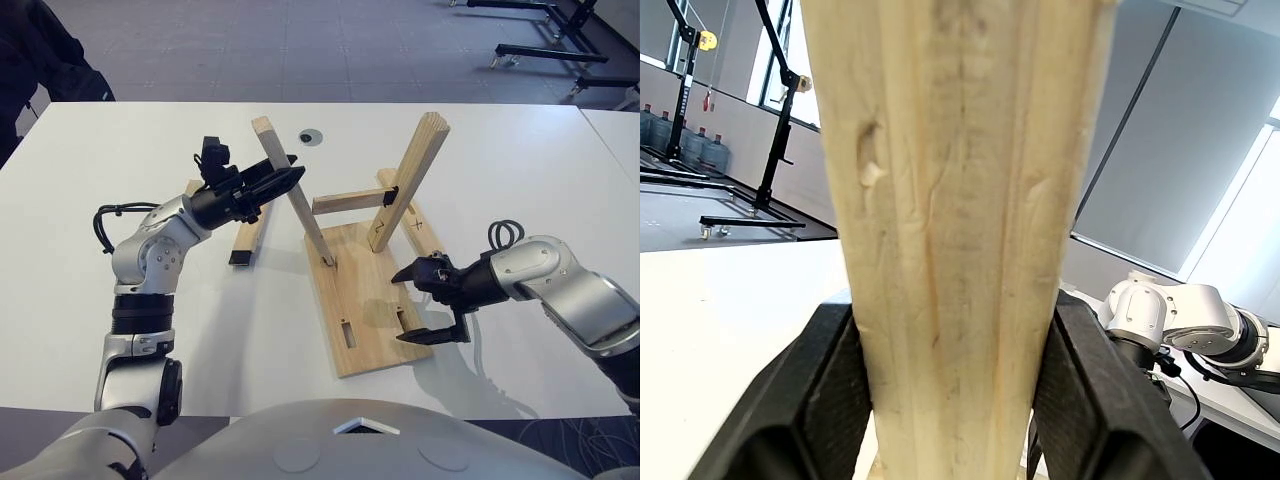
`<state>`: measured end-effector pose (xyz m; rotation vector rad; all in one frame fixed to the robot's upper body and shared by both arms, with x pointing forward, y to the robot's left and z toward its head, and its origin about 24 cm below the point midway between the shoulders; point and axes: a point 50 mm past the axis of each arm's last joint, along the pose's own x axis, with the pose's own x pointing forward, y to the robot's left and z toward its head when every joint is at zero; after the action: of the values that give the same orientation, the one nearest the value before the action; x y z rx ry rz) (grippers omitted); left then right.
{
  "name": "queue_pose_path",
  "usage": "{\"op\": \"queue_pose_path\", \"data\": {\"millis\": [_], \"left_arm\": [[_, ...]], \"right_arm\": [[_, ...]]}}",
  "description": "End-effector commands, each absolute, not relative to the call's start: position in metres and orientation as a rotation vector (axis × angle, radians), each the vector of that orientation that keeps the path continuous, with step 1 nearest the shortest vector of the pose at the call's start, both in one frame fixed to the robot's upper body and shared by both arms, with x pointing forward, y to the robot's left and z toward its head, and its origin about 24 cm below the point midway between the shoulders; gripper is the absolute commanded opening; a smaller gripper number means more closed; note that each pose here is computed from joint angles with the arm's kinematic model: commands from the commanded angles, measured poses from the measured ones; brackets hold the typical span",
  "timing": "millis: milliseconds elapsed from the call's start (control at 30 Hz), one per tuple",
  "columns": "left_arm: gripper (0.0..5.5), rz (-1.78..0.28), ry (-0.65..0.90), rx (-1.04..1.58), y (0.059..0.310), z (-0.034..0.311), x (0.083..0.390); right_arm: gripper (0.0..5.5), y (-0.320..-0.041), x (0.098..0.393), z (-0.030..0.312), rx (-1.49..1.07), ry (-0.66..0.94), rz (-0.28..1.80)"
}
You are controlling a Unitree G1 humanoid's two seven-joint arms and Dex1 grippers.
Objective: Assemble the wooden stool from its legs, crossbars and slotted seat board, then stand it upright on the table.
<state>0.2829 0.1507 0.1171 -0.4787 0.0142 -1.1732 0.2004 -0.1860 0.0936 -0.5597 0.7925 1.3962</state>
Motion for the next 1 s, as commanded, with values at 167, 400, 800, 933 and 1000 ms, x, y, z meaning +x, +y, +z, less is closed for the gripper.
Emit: {"op": "queue_pose_path", "data": {"millis": [167, 400, 800, 933, 1000], "left_arm": [[2.04, -1.145, 0.054, -0.454, 0.153, 0.105, 0.281], [2.04, -1.143, 0.055, -0.455, 0.152, 0.104, 0.280], [2.04, -1.127, 0.027, -0.474, 0.155, 0.114, 0.284], [2.04, -1.126, 0.018, -0.469, 0.156, 0.117, 0.286], [2.04, -1.127, 0.016, -0.468, 0.157, 0.118, 0.287]], "right_arm": [[5.40, -0.189, 0.195, 0.084, -0.641, 0.789, 1.408], [5.40, -0.191, 0.201, 0.074, -0.737, 0.760, 1.345], [5.40, -0.192, 0.203, 0.062, -0.778, 0.753, 1.291], [5.40, -0.195, 0.204, 0.059, -0.828, 0.751, 1.282], [5.40, -0.198, 0.206, 0.058, -0.848, 0.751, 1.275]]}}
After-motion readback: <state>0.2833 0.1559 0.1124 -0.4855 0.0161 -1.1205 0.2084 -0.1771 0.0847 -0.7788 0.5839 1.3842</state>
